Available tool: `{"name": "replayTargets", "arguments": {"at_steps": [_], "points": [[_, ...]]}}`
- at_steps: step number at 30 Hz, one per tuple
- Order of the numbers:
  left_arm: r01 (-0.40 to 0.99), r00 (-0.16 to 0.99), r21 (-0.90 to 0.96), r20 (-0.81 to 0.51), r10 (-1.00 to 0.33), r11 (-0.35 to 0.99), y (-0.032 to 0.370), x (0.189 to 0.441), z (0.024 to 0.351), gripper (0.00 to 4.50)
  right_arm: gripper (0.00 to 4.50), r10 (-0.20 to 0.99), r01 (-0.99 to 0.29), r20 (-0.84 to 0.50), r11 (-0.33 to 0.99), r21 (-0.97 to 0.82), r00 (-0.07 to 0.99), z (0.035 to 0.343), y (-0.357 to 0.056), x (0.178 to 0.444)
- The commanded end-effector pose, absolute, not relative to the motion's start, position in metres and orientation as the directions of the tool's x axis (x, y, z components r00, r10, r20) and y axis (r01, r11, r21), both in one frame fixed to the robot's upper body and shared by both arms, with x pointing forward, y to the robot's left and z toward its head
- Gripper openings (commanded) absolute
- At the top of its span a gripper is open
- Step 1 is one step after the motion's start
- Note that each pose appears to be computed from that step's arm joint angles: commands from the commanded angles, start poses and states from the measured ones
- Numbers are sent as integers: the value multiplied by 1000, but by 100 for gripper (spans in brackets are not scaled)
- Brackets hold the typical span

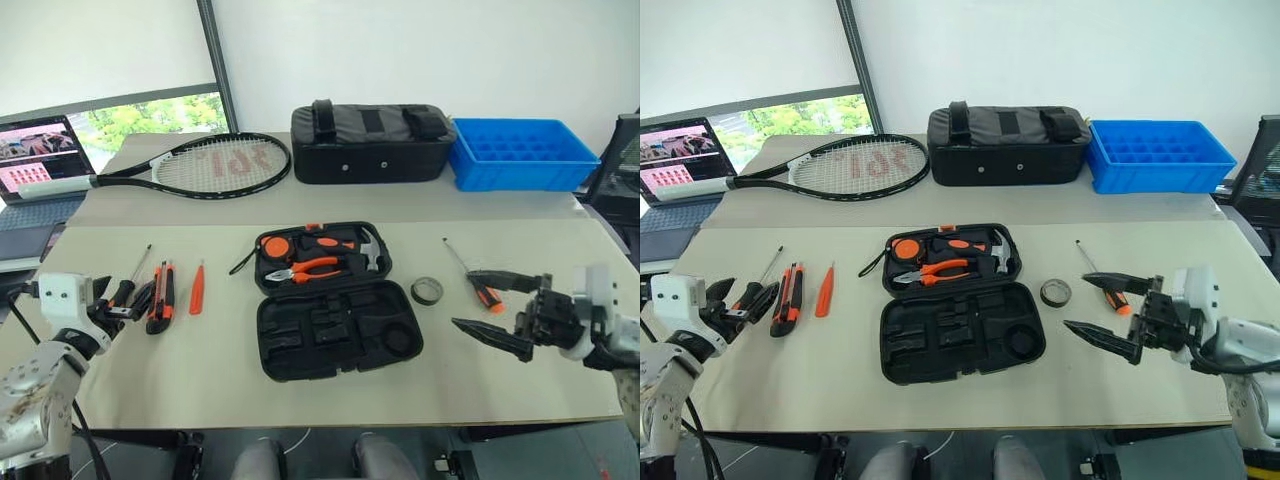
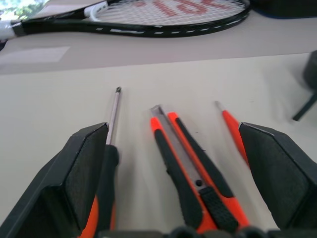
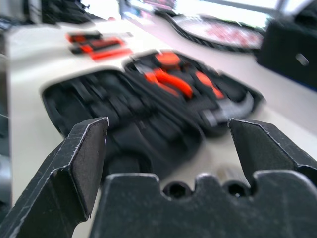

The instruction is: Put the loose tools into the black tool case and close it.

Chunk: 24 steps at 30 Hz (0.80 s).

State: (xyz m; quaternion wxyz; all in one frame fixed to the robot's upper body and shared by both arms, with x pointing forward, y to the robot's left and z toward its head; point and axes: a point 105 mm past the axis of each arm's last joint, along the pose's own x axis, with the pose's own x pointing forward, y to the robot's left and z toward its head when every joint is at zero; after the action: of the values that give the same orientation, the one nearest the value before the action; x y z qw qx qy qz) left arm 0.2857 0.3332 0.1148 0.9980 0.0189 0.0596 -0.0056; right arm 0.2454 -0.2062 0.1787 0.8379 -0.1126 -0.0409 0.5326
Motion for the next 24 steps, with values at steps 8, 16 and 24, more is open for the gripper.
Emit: {"name": "replayTargets", "arguments": {"at_steps": [8, 16, 24], "points": [[-80, 969, 99, -226, 101, 992, 356, 290, 97, 450, 446, 948, -911, -6, 305, -279, 319, 205, -181, 242], [-109, 944, 94, -304, 133, 990, 366, 287, 78, 450, 446, 953, -917, 5, 292, -272, 302, 209, -180, 239], [-170, 940, 40, -293, 174, 985, 379, 283, 78, 284, 450, 954, -918, 10, 292, -269, 300, 209, -183, 239]]}}
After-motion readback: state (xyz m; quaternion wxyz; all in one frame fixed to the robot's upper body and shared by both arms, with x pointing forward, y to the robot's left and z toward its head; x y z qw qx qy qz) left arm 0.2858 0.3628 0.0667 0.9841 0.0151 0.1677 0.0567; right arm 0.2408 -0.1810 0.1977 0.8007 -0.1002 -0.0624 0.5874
